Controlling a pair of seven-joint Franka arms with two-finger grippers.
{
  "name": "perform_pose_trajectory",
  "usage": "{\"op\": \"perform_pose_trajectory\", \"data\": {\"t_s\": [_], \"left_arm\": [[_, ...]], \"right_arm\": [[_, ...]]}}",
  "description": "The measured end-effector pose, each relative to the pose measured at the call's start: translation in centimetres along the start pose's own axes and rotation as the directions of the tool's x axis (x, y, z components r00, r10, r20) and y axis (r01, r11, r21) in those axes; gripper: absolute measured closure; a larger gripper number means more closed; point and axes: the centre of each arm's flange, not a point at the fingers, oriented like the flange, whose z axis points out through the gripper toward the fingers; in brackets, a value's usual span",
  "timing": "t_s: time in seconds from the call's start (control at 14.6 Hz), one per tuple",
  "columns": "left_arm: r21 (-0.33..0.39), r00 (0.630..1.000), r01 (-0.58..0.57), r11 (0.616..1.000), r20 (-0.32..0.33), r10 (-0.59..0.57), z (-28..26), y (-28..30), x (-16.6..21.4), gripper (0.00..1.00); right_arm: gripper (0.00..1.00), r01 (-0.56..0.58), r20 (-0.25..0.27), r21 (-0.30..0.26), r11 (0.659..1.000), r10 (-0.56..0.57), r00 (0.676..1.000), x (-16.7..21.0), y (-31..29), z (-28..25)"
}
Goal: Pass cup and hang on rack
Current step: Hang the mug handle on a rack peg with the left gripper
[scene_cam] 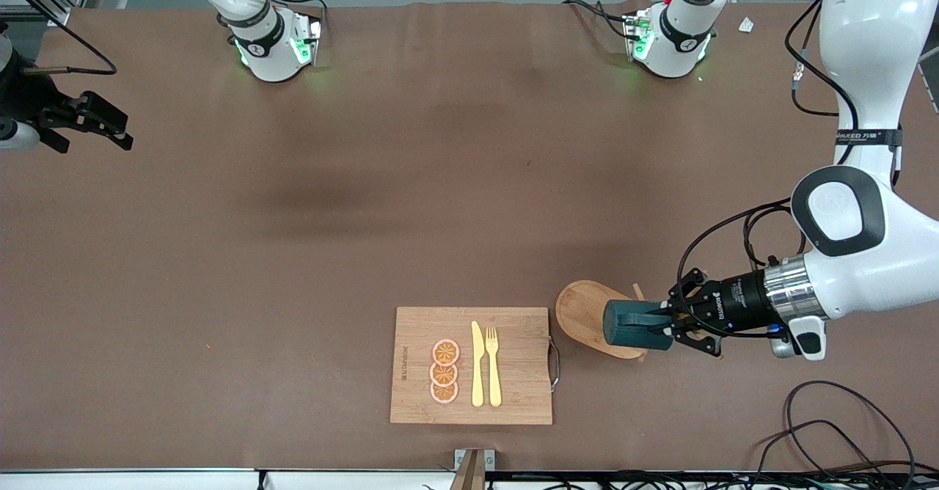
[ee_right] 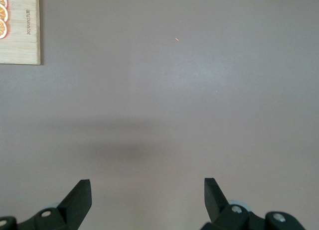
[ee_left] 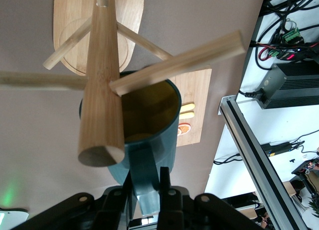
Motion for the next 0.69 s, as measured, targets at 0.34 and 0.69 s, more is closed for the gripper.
{"op": "perform_pose_trajectory", "data": {"t_s": [0.34, 0.69], "left_arm": [[-0.003, 1.000, -0.001, 1.000, 0.004, 0.001, -0.2, 0.1, 0.0, 0.36], [0.019, 0.994, -0.110, 0.994, 0.022, 0.109, -2.7, 0.0, -4.2, 0.00]], "right_arm": [[0.00, 0.000, 0.000, 0.000, 1.000, 0.000, 1.000, 0.0, 0.0, 0.0], [0.00, 0.000, 0.000, 0.000, 1.000, 0.000, 1.000, 0.0, 0.0, 0.0]]}}
